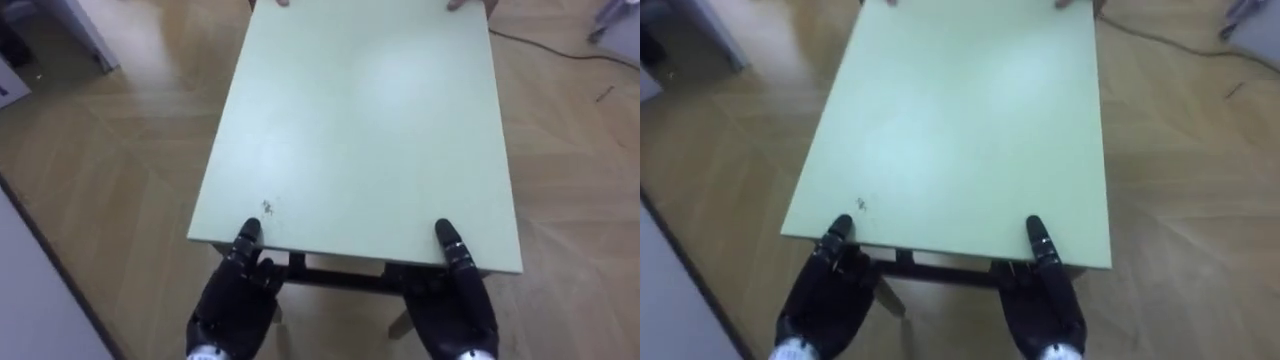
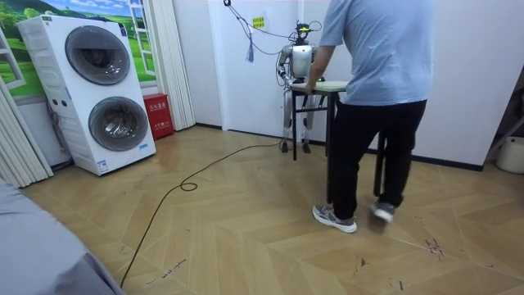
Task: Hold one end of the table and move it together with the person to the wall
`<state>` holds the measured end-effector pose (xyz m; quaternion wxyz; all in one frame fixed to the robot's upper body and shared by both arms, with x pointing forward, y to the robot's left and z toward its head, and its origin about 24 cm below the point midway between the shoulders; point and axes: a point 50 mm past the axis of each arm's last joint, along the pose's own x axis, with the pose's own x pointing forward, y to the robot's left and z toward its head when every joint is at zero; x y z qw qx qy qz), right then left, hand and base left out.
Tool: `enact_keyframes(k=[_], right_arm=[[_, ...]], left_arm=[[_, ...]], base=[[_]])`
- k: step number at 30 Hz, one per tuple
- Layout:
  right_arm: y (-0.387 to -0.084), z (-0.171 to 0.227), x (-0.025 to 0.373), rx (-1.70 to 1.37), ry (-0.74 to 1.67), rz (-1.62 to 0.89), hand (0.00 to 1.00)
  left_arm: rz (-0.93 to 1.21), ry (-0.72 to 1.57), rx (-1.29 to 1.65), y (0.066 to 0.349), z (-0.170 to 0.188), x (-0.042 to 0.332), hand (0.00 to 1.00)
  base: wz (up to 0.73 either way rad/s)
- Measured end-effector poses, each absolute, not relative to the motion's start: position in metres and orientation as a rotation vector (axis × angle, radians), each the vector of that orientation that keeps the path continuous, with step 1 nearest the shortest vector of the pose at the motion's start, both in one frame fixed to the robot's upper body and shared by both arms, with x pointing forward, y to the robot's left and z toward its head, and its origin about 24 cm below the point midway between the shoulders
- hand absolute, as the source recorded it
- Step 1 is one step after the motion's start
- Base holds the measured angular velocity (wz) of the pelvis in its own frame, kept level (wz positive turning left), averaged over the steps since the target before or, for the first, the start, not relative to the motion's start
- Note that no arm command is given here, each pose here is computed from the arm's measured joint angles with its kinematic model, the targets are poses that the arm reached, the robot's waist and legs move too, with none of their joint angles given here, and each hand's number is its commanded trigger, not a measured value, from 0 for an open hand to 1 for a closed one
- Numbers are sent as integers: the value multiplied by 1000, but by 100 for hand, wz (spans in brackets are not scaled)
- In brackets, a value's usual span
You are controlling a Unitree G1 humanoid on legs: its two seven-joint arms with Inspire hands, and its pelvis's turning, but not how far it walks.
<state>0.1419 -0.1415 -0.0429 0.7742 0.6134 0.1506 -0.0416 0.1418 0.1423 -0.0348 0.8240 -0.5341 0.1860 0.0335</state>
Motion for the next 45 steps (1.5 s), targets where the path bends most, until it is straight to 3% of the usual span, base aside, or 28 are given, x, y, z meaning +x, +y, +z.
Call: enact_keyframes(k=[17,45], right_arm=[[-155,-37,154,1295,280,-88,100],[-152,-45,148,1286,384,-137,100]], left_arm=[[42,399,-1164,132,-32,148,100],[115,489,-1138,137,-40,139,100]], base=[[87],[33]])
